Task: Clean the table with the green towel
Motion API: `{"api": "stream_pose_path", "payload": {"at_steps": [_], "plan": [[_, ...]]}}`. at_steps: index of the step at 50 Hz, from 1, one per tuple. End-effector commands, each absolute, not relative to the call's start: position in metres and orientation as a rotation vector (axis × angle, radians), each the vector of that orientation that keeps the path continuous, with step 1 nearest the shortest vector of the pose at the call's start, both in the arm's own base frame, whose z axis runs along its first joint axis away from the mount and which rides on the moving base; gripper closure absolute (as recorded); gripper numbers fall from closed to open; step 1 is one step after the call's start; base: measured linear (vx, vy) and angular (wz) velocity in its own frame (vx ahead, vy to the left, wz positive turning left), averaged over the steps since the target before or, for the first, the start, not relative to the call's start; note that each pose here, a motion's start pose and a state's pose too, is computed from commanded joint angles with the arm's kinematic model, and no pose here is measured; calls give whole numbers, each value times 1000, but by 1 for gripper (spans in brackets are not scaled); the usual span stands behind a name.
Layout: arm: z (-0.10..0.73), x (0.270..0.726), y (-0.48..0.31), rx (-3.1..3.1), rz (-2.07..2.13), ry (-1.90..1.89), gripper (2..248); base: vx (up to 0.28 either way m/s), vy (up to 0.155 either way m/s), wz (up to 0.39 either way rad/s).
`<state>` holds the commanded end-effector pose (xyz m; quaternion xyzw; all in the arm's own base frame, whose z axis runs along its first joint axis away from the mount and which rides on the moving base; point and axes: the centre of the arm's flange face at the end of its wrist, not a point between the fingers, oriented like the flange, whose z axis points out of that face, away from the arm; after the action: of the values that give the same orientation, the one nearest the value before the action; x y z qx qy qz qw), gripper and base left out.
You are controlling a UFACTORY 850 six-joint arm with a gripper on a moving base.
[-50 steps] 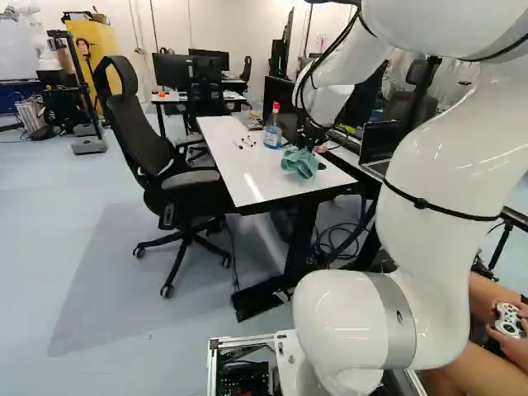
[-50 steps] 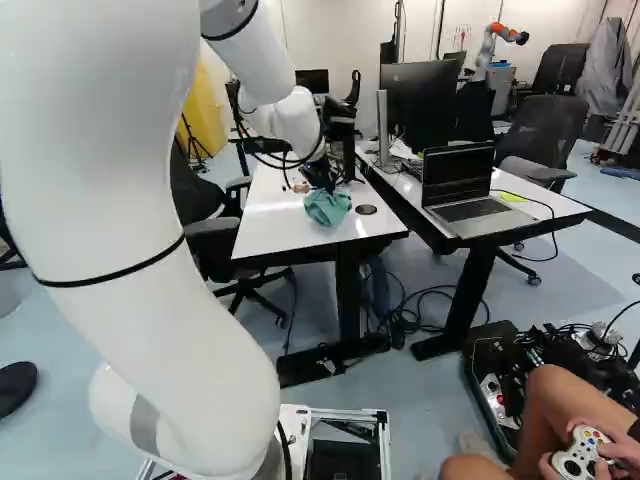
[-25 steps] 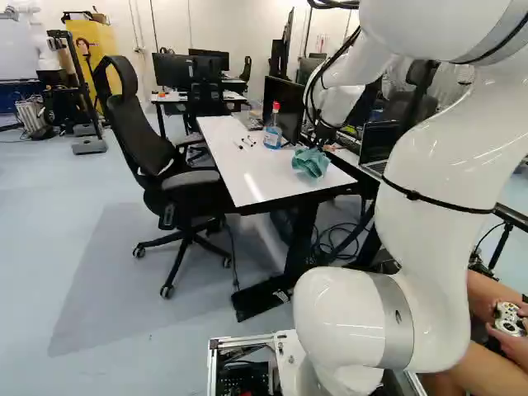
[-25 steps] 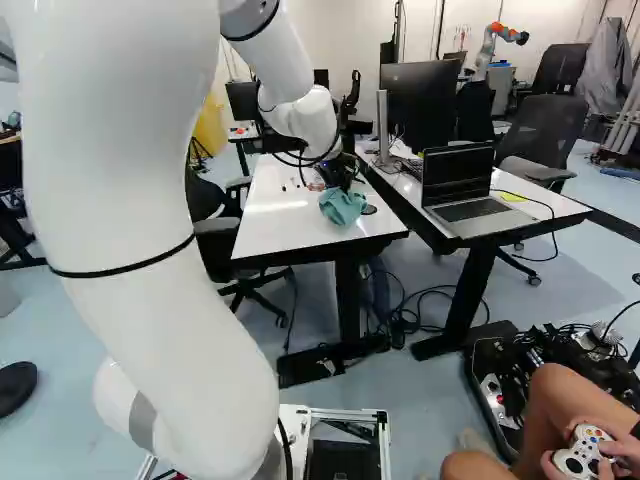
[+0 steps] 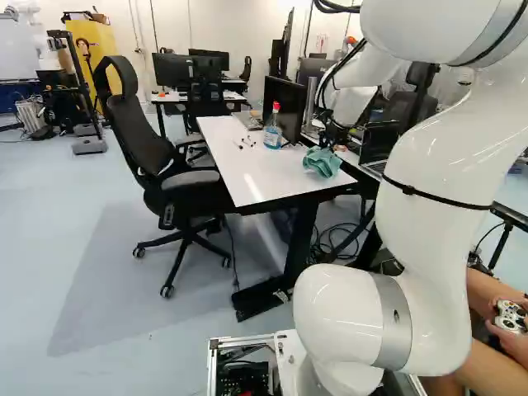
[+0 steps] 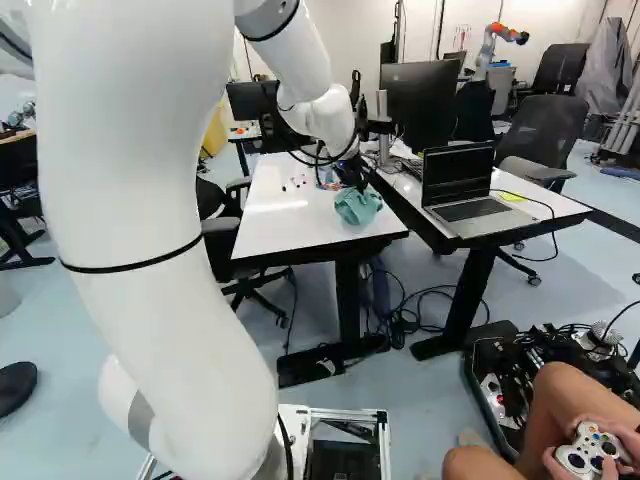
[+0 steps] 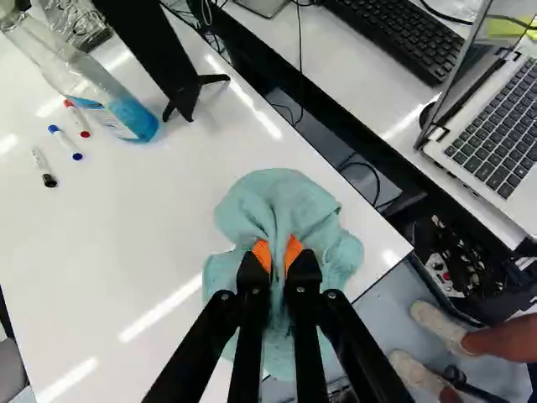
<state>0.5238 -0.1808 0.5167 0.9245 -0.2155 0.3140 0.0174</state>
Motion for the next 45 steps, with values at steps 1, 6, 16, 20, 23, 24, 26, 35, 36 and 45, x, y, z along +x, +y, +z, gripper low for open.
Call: {"api": "stream_pose_path", "payload": {"at_steps": [1, 6, 16, 20, 23, 24, 26, 35, 36, 45], "plan": [[517, 523, -183, 2871, 975, -674, 212, 0, 0, 0], [517, 520, -191, 2860, 973, -697, 212, 0, 0, 0], [517, 515, -209, 2839, 969, -741, 212, 0, 0, 0], [517, 514, -216, 2831, 969, -757, 212, 0, 0, 0], [517, 513, -221, 2825, 968, -769, 212, 0, 0, 0], [517, 513, -222, 2823, 968, -772, 212, 0, 0, 0], [516, 513, -225, 2820, 968, -778, 212, 0, 0, 0], [516, 513, -227, 2817, 968, -783, 212, 0, 0, 0], [516, 513, -227, 2817, 968, -783, 212, 0, 0, 0], [516, 513, -227, 2817, 968, -783, 195, 0, 0, 0]]}}
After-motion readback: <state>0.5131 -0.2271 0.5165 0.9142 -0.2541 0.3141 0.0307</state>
